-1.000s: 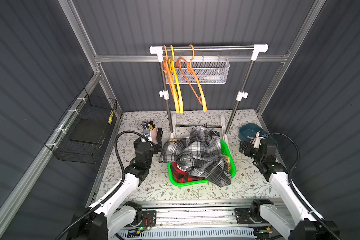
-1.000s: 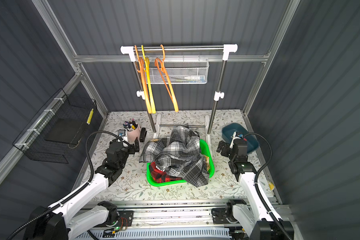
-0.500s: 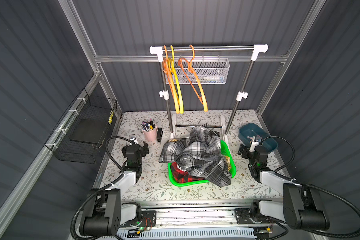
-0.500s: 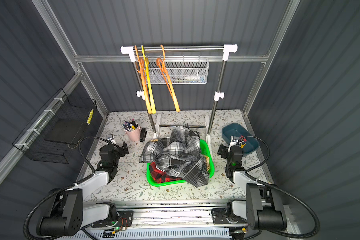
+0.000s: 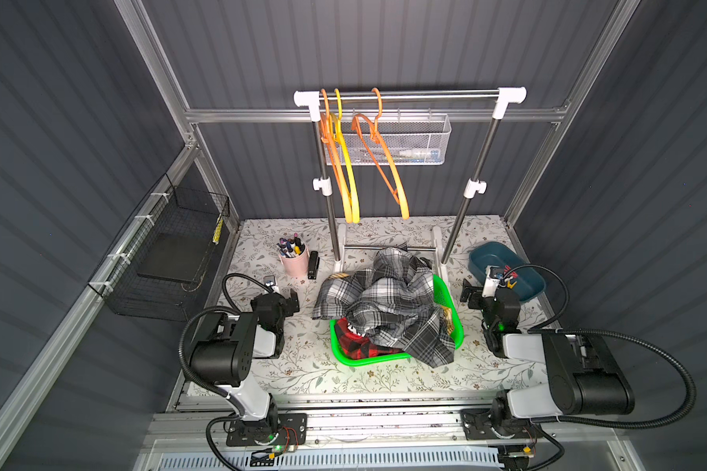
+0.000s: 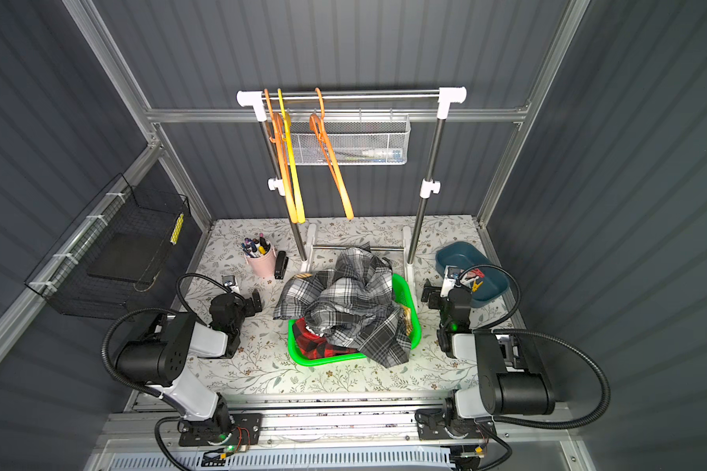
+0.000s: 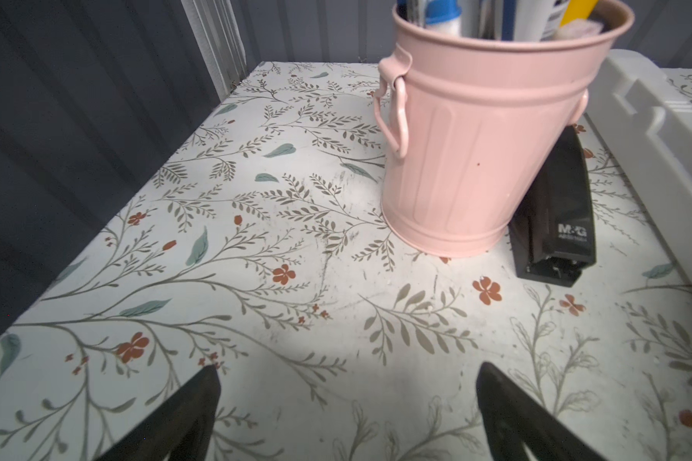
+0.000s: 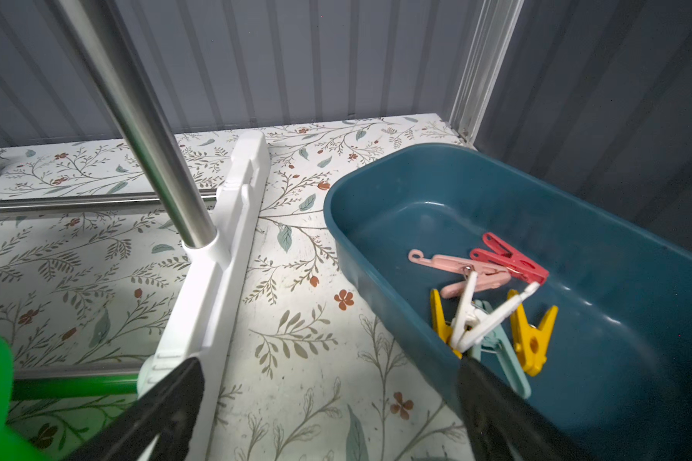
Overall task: Remove the clothespins securing long-sleeve shirts to the hanger
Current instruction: Reset both arms
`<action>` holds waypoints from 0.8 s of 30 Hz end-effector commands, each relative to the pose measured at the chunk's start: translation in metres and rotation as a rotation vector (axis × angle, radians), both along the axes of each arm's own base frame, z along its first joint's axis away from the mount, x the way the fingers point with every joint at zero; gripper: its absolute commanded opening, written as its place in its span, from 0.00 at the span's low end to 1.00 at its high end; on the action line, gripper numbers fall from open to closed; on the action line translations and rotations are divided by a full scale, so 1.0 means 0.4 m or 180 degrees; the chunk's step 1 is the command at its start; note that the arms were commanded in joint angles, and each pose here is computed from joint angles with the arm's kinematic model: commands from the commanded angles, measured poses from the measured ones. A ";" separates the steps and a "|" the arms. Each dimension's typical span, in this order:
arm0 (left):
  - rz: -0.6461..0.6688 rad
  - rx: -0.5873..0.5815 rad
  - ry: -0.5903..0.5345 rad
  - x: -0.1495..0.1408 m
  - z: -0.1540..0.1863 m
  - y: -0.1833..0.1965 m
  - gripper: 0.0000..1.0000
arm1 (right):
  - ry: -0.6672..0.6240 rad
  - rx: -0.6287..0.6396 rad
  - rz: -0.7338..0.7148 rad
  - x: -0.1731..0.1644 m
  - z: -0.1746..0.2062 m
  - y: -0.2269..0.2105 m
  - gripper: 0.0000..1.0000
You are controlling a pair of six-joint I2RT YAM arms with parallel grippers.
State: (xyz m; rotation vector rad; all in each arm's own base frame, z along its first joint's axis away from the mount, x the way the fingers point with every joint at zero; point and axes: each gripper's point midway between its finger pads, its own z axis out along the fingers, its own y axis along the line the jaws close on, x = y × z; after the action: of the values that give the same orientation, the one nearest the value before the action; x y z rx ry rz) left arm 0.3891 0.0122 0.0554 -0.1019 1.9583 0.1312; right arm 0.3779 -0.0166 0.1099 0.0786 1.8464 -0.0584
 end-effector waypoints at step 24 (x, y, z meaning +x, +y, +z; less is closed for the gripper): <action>-0.0019 -0.0005 -0.0007 0.067 0.028 -0.004 1.00 | -0.0081 -0.0001 0.0037 0.014 0.021 0.000 0.99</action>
State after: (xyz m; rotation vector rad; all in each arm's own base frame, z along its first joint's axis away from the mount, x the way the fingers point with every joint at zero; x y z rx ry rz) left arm 0.4120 0.0097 0.0673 -0.0975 1.9524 0.1230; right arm 0.3786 -0.0167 0.1125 0.0756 1.8359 -0.0581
